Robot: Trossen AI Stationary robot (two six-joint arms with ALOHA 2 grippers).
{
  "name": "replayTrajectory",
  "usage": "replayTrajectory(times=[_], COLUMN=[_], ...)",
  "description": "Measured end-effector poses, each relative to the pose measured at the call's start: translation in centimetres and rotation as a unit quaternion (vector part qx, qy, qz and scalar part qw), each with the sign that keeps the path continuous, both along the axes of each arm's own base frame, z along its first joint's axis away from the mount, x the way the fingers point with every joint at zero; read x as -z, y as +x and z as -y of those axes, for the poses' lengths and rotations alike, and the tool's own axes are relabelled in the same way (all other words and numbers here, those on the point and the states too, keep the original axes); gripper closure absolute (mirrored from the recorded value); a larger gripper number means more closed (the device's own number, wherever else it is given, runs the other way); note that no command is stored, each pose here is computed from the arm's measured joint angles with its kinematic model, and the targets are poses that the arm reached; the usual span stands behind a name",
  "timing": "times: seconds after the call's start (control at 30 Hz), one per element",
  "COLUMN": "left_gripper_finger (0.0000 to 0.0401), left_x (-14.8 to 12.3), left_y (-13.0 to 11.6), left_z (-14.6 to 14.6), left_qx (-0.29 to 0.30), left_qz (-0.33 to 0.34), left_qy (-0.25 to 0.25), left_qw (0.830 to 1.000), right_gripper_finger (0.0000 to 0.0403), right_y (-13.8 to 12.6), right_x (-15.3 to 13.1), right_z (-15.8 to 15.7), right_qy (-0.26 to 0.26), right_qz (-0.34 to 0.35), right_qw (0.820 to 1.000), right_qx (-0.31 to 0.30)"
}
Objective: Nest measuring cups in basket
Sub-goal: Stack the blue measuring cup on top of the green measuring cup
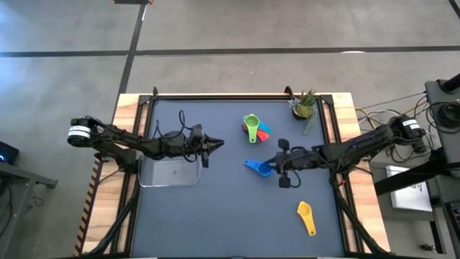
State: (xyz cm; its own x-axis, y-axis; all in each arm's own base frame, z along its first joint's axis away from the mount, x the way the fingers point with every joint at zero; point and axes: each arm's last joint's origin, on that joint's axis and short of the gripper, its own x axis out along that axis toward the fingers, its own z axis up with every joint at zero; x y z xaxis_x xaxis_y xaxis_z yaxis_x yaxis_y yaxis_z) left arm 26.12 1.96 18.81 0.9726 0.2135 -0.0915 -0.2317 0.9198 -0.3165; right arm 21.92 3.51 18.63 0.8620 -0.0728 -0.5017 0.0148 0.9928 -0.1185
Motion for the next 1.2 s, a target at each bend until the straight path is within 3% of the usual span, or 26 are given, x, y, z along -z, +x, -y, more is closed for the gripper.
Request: replayTrajectory(times=[0.2, 0.5, 0.63, 0.87, 1.2], left_gripper_finger=[0.0384, 0.0384, 0.0384, 0.0384, 0.0384], left_x=[0.0, -0.1, -0.1, 0.0, 0.1], left_y=[0.0, 0.0, 0.0, 0.0, 0.0], left_z=[0.0, 0.0, 0.1, 0.1, 0.1], left_qx=[0.000, 0.001, 0.002, 0.005, 0.006], left_qz=[0.003, 0.005, 0.004, 0.002, -0.005], left_qy=[-0.011, -0.011, -0.011, -0.011, -0.012], left_qw=[1.000, 1.000, 1.000, 1.000, 1.000], right_gripper_finger=[0.0332, 0.0218, 0.0188, 0.0185, 0.0192], right_y=[0.8, 3.1, 4.6, 7.2, 9.9], right_x=[-1.9, -1.1, 0.0, 2.5, 4.1], right_z=[-0.2, -0.6, -0.8, -1.0, -0.5], right_qy=[-0.033, -0.042, -0.035, -0.059, -0.004], right_qz=[0.012, -0.054, -0.078, -0.127, -0.192], right_qw=[0.999, 0.997, 0.996, 0.989, 0.974], right_qx=[-0.021, -0.023, -0.002, 0.044, 0.119])
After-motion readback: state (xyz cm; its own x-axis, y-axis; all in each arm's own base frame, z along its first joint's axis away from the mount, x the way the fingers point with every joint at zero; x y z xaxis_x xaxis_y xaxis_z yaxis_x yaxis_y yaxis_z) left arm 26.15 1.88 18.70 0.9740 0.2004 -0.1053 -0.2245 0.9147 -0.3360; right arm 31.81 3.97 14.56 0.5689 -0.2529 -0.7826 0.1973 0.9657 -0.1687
